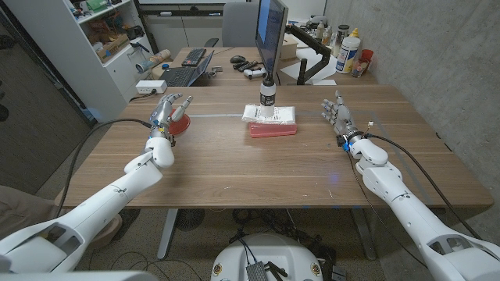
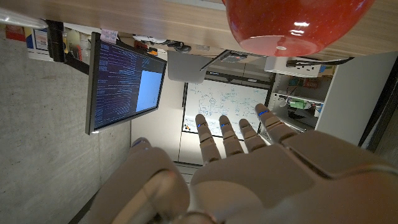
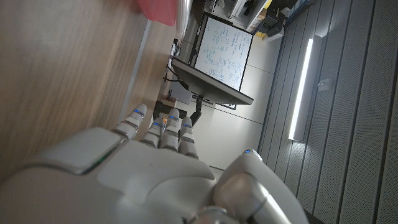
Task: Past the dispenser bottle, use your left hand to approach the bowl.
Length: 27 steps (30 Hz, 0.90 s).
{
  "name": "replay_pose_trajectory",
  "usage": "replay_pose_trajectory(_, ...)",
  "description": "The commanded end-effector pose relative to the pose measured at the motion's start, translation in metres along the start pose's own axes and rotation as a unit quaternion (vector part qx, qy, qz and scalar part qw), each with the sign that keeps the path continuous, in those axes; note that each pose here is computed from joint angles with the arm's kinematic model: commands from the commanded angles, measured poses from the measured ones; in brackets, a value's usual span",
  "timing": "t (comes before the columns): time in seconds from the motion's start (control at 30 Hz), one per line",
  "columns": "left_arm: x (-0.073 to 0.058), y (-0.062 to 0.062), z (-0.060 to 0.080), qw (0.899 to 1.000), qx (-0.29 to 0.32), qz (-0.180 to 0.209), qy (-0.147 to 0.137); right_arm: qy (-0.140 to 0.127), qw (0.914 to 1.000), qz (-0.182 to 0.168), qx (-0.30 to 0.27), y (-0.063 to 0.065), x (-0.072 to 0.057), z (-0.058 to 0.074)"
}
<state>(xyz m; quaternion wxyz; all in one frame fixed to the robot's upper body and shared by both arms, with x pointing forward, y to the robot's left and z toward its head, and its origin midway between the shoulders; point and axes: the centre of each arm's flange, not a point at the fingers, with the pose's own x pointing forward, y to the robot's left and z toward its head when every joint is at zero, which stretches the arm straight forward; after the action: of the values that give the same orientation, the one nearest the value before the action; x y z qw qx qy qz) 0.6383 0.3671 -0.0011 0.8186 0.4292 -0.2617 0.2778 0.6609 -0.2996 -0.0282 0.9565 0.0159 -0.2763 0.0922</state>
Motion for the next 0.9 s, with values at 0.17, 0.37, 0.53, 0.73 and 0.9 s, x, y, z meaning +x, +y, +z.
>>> replay_pose_trajectory(0.17,0.013,-0.001,-0.013,0.999,0.047,-0.016,0.017,0.001,1.0000,0.001,0.000,-0.002,-0.002,-0.001)
replay_pose_trajectory(0.37,0.014,-0.005,-0.018,0.999,0.046,-0.012,0.017,0.003,1.0000,0.000,0.000,-0.003,-0.004,-0.002)
replay_pose_trajectory(0.53,0.014,-0.006,-0.020,0.998,0.050,-0.011,0.020,0.002,1.0000,-0.001,0.001,-0.003,-0.003,-0.002)
replay_pose_trajectory(0.73,0.014,-0.006,-0.023,0.998,0.052,-0.013,0.027,0.004,1.0000,0.000,0.003,-0.003,-0.003,-0.004)
replay_pose_trajectory(0.9,0.011,-0.010,-0.027,0.998,0.054,-0.016,0.035,0.005,1.0000,0.000,0.004,-0.003,-0.003,-0.005)
